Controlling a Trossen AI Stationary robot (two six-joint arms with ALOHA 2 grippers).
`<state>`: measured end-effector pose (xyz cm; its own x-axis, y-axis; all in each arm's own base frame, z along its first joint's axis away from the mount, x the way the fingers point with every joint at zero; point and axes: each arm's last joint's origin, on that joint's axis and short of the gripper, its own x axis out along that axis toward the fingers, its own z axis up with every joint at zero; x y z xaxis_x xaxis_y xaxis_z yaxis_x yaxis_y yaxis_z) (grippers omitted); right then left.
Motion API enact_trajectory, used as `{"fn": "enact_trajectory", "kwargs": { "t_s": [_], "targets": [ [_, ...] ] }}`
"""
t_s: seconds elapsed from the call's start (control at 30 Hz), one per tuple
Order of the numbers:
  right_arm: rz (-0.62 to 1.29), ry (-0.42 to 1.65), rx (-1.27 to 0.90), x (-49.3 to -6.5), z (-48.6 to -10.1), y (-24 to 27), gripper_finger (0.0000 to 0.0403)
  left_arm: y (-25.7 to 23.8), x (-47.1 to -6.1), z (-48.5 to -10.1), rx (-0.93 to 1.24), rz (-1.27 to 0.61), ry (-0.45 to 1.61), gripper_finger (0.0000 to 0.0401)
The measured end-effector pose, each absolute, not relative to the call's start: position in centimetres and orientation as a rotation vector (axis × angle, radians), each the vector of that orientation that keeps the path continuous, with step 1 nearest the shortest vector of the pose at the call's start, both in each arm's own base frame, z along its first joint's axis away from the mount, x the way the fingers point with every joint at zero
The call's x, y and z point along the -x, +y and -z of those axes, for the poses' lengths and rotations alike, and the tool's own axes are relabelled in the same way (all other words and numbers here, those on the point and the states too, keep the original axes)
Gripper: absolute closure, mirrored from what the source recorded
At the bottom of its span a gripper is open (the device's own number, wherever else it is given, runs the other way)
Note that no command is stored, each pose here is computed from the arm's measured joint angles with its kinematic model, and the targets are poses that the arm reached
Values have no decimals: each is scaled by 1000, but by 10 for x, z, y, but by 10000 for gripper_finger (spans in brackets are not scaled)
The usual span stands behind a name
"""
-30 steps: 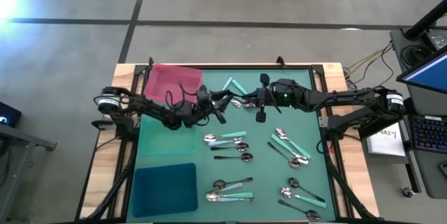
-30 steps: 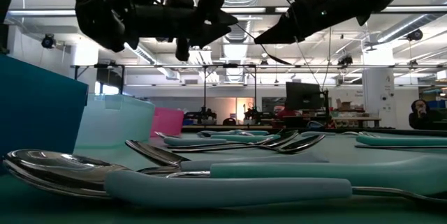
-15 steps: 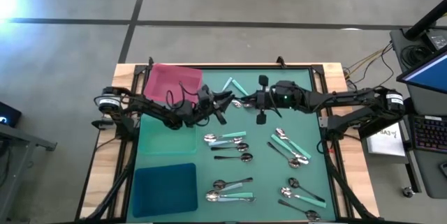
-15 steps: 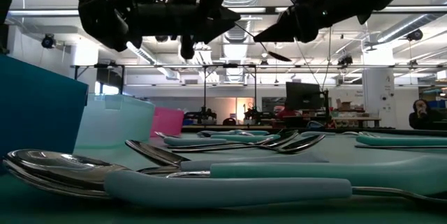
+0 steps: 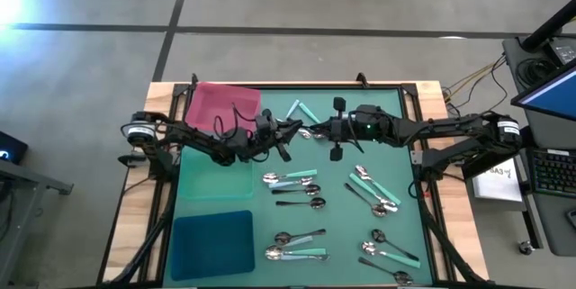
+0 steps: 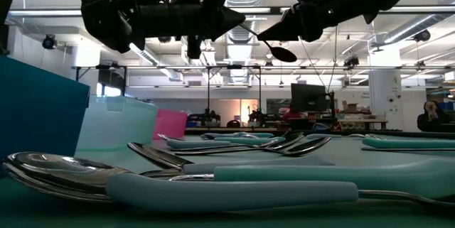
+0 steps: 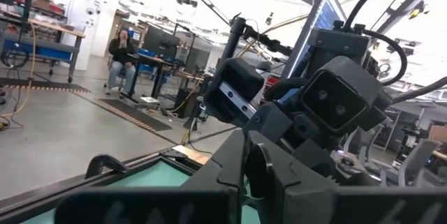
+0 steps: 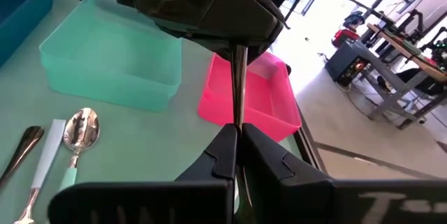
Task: Sort silverware by color (type)
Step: Put the black spoon into the green bin
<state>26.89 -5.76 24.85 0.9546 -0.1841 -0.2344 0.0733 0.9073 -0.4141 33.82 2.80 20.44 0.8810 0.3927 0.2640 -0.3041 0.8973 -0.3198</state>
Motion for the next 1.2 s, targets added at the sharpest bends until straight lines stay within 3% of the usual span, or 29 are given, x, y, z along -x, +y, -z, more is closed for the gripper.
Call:
{"fn": "enact_trajectory", "kwargs": {
  "t_s": [0.33,0.73,0.93,1.2],
  "targets": [
    [144,272,408,-269,-249,-58,387,36,-337,-205,267,-366,-334,401],
    [154,267,382,-269,-250,-58,278,80,-328,-209,225,-416,-350,400],
    [248,317,347,-267,-246,-61,260,93,-319,-203,259,-371,-309,401],
    [388,479,289,-261,-233,-65,259,92,-321,-174,385,-235,84,401]
  ]
}}
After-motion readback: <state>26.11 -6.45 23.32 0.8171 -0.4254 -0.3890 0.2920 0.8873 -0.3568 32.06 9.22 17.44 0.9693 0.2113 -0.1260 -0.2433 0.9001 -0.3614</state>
